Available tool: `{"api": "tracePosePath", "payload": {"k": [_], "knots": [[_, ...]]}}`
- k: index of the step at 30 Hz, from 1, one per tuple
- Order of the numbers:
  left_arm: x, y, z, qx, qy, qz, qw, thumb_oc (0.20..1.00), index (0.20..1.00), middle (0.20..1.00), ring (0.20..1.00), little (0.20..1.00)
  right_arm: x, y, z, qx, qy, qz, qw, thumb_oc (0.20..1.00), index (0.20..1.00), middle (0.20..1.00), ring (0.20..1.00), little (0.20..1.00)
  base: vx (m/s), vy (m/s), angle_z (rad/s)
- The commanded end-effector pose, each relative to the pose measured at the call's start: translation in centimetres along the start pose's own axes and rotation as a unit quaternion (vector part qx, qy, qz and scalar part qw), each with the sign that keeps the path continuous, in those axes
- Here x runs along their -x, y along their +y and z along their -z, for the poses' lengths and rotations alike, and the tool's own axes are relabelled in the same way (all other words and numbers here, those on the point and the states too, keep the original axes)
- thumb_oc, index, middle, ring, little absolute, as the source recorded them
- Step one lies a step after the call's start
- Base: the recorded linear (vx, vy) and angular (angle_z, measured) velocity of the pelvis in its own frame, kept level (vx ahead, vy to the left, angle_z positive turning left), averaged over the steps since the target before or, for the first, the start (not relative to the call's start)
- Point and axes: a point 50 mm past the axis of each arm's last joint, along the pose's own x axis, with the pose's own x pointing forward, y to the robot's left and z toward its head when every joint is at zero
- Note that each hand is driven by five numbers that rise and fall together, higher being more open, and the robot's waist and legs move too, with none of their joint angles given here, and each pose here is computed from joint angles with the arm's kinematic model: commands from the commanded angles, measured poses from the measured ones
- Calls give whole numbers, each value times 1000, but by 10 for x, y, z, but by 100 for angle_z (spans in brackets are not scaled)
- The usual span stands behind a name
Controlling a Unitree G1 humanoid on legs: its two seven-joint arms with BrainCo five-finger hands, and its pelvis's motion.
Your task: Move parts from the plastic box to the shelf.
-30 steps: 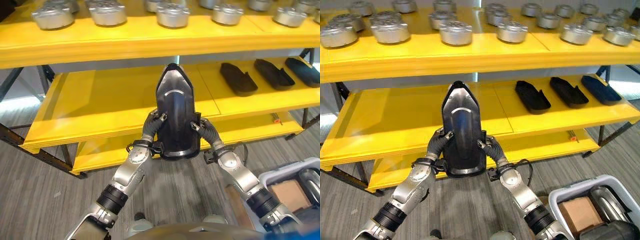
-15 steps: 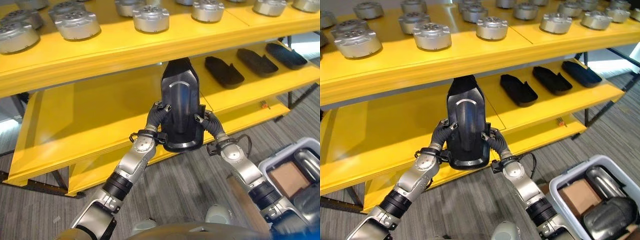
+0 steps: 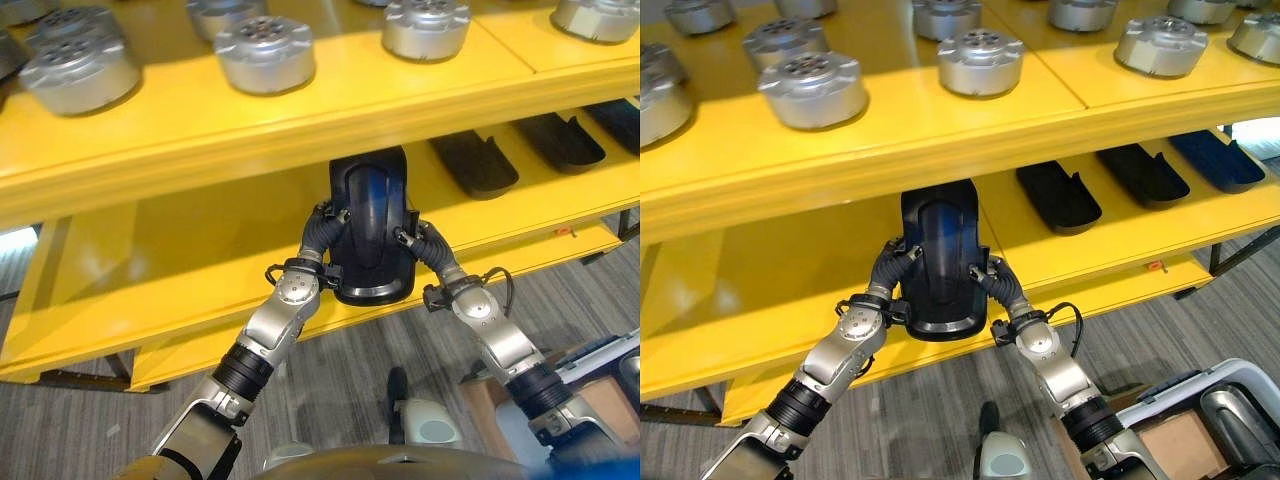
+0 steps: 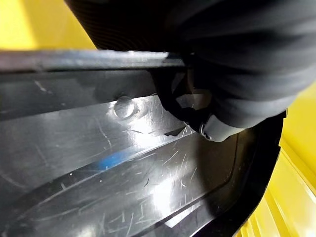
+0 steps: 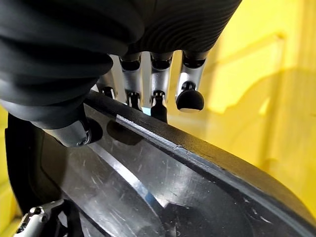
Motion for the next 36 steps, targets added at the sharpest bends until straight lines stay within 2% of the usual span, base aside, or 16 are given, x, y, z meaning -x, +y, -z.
{"api": "tracePosePath", "payload": {"k": [1,6,10,15,20,24,36], "knots": [[-7,32,-35,-3,-74,-41,996,200,200,200,200,200,-9,-16,-29,-21,-57,38,997,200,200,200,200,200,-10,-152,19],[-16,17,-40,16,-79,-29,996,200,200,200,200,200,-21,-25,-39,-6,-64,63,996,200,200,200,200,200,36,-167,41],[-18,23,-35,26,-75,-47,996,200,200,200,200,200,-30,-20,-40,12,-67,46,997,200,200,200,200,200,169,141,15],[-11,38,-14,37,-46,-56,997,200,200,200,200,200,-24,-20,-29,33,-47,34,998,200,200,200,200,200,276,267,-32],[-12,34,-8,30,-34,-49,998,200,200,200,200,200,-19,-18,-19,29,-33,34,998,200,200,200,200,200,88,88,-21],[-18,19,-10,22,-33,-44,998,200,200,200,200,200,-16,-10,-8,22,-23,44,999,200,200,200,200,200,-7,34,22],[-17,21,-6,28,-21,-66,997,200,200,200,200,200,-16,-4,-6,47,-26,29,998,200,200,200,200,200,-26,-15,-3]]}}
